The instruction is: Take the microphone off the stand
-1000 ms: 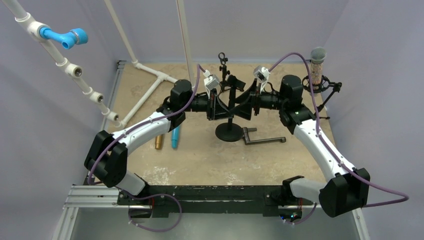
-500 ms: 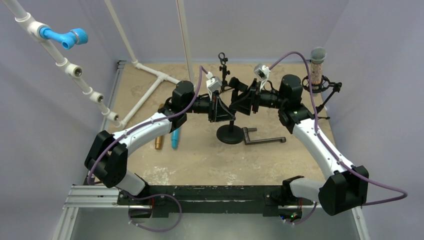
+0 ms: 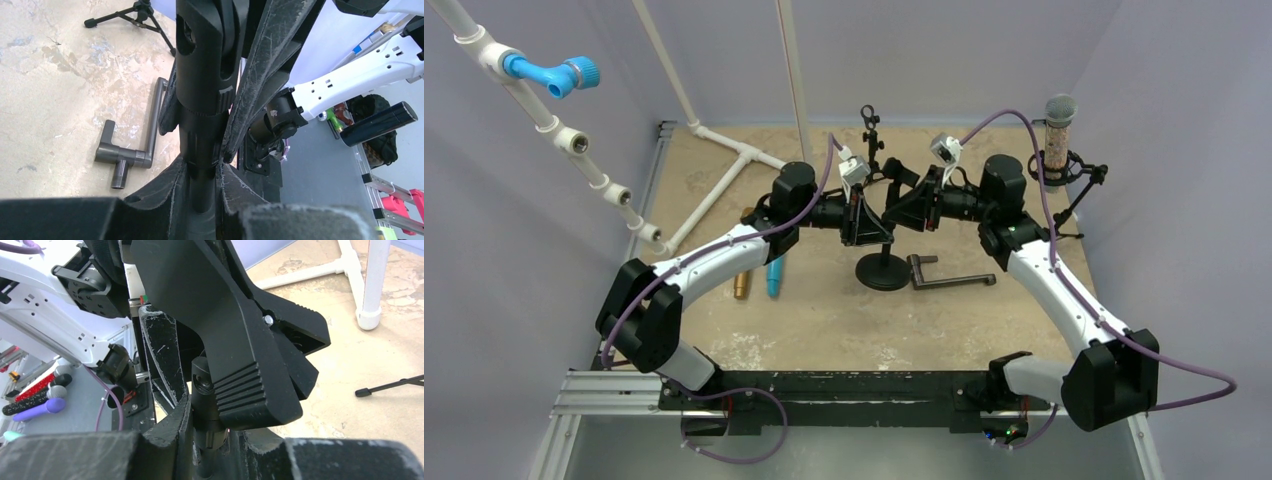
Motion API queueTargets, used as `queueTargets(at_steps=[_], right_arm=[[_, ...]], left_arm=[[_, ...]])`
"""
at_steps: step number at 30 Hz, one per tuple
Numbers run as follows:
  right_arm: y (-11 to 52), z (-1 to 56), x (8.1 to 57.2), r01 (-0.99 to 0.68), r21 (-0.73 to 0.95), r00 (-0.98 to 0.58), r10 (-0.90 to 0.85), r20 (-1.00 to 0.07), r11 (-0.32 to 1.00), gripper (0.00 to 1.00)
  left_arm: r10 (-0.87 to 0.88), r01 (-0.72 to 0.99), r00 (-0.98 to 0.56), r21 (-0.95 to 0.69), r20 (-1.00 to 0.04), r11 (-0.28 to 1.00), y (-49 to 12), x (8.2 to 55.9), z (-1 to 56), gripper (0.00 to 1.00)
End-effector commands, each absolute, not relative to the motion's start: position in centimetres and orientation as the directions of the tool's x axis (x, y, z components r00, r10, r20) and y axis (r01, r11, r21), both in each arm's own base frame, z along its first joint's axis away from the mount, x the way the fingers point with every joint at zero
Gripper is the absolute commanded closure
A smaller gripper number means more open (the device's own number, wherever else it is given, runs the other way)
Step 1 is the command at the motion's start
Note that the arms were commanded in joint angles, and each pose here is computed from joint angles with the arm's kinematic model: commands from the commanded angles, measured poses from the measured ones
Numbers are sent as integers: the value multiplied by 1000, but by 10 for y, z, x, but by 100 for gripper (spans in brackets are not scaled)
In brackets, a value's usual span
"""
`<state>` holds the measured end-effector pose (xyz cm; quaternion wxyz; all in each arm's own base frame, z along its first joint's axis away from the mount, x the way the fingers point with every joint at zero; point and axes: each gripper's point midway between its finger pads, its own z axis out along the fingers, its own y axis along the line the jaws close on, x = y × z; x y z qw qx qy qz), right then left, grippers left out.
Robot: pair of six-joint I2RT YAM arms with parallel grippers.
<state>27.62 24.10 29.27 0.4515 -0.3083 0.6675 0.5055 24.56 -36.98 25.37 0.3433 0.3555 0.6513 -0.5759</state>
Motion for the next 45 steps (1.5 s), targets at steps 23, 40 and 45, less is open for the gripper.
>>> queueTargets(at_steps=[23,40,45], right_arm=[[181,260,455,-610,-89,-83,-175,-981,788,100],[117,219,562,-377,-199,-80,-245,-966,905,100],[101,210,578,-306,-240,-60,-270,-961,921,100]], left_arm=[[-60,919,-313,-319,-948,234,-315,292,314,21],[-45,924,-283,-285,-958,256,-310,296,307,21],[-42,922,-287,-288,-957,258,-310,298,304,21]])
